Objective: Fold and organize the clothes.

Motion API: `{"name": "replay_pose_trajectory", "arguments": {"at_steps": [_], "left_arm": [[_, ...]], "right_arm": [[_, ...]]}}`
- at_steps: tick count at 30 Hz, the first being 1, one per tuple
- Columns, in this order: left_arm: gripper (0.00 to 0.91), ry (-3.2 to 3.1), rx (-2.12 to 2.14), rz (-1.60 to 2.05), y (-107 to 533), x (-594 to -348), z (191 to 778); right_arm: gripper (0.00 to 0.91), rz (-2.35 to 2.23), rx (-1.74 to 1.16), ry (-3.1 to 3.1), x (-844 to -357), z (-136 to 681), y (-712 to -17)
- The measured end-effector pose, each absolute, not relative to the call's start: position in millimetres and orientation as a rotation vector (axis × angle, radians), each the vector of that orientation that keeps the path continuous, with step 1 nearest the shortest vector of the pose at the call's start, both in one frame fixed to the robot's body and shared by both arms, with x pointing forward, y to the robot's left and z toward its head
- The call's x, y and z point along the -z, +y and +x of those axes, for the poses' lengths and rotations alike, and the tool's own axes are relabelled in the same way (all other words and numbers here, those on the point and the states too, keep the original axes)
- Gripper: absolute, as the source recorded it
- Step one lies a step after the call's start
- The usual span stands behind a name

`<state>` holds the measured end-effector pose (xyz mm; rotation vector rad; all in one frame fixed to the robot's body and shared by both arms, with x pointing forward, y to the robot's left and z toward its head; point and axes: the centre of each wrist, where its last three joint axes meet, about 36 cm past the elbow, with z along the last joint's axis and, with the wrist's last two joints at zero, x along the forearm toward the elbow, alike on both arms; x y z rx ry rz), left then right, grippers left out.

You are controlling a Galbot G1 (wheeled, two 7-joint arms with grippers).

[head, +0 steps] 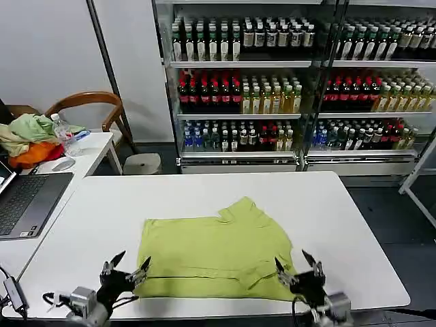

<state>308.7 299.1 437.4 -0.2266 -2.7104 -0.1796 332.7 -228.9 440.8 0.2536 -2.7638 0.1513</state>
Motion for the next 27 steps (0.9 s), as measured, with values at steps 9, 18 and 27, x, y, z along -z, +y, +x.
{"name": "replay_pose_trajectory", "arguments": {"at_steps": [9,18,27], "left_arm": [[0.907,-2.740,0.151,-0.251,315,-433,379],[0.907,-2.712,0.141,-0.285,325,-420,436],[0.907,-2.671,0.150,-0.284,328,-403,466]], "right_arm": [[0.907,0.291,-0.129,-2.746,-434,427,-200],[0.907,0.290,-0.119,-2.721,-428,506,-176],[0.907,0.290,-0.104,-2.683,-417,559,-158]]}}
